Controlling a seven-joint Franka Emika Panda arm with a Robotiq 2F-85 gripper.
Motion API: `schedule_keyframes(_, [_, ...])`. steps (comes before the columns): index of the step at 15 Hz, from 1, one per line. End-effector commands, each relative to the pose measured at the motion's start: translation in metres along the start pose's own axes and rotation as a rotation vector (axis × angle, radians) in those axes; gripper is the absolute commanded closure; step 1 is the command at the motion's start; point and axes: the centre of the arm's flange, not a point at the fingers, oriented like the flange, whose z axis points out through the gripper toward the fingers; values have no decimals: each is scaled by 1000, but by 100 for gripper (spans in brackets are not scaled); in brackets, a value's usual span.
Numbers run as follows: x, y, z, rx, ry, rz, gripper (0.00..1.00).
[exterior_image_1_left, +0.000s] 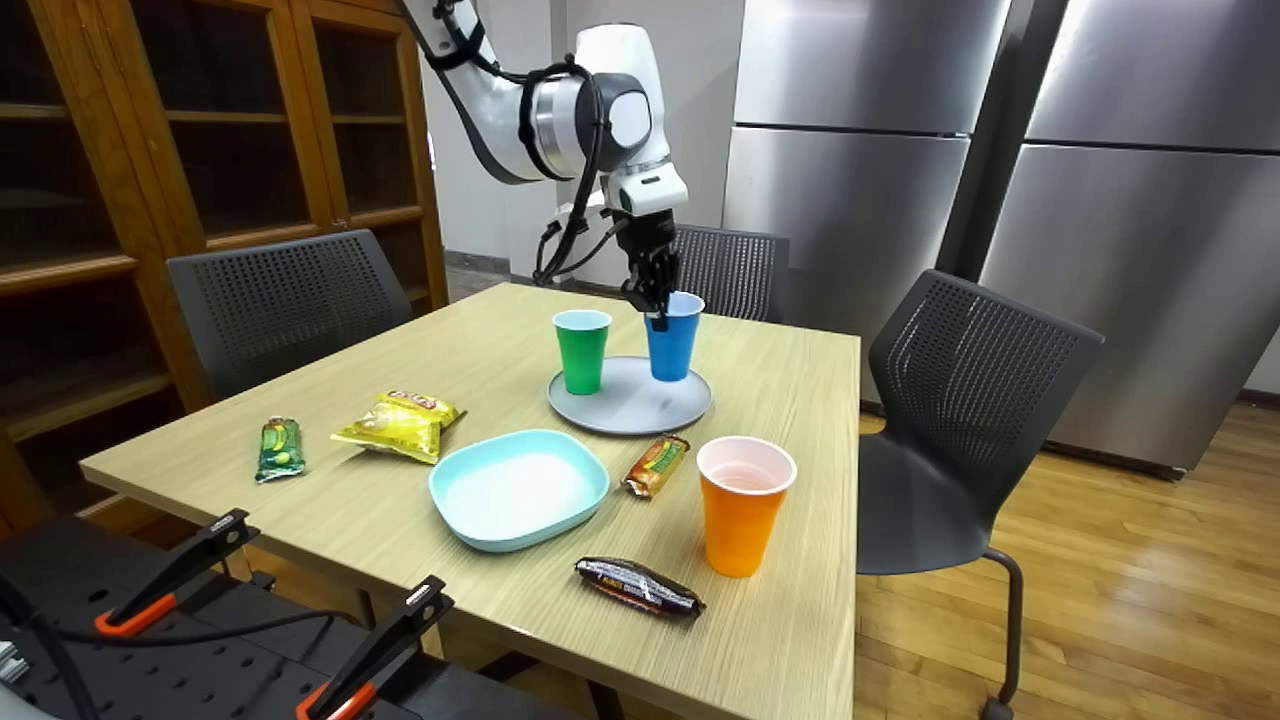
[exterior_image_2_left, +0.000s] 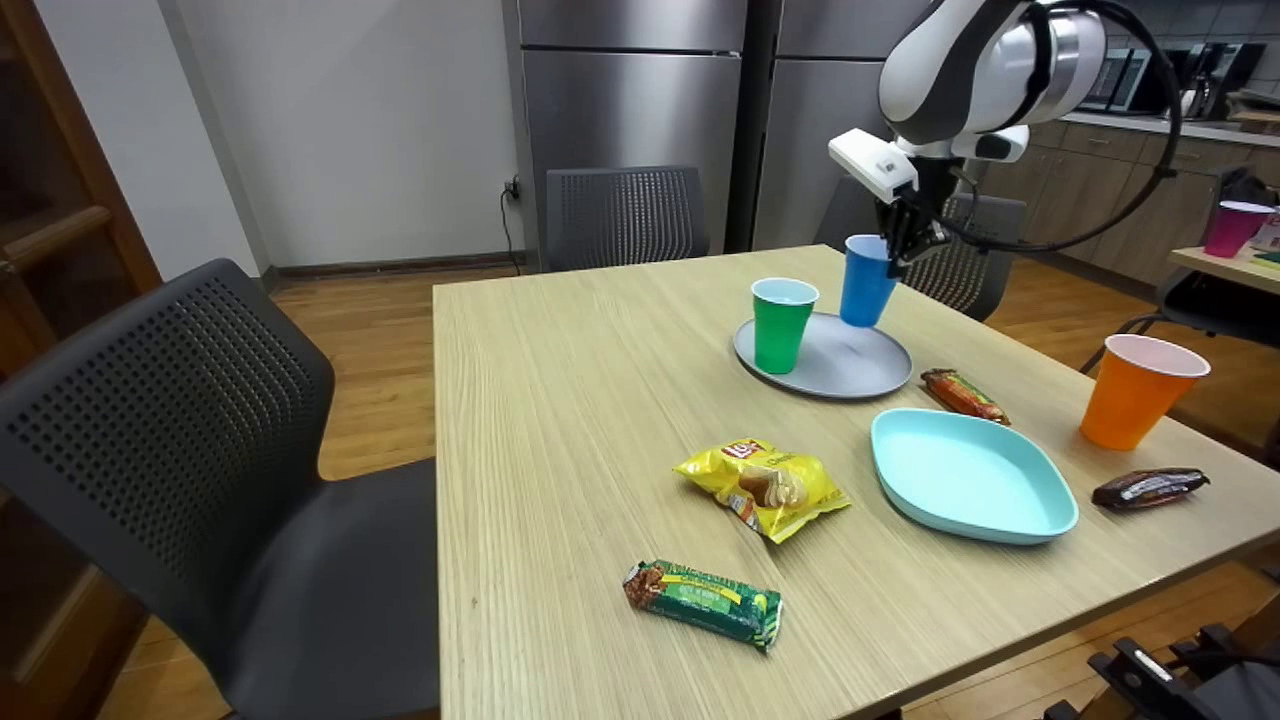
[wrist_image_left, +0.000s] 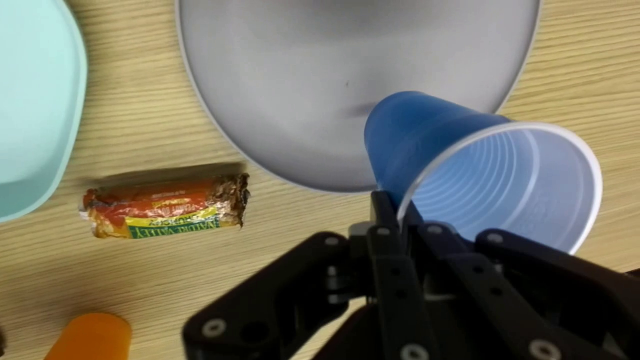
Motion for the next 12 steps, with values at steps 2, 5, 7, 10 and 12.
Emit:
schedule_keyframes(2, [-7, -27, 8, -28, 8, -15, 99])
schedule_keyframes(5, [-11, -35, 15, -46, 16, -24, 99])
schedule_keyframes(7, [-12, -40, 18, -54, 20, -26, 99])
schedule_keyframes(10, [-12, -44, 25, -68, 23, -29, 99])
schedule_keyframes(12, [-13, -45, 28, -75, 23, -31, 99])
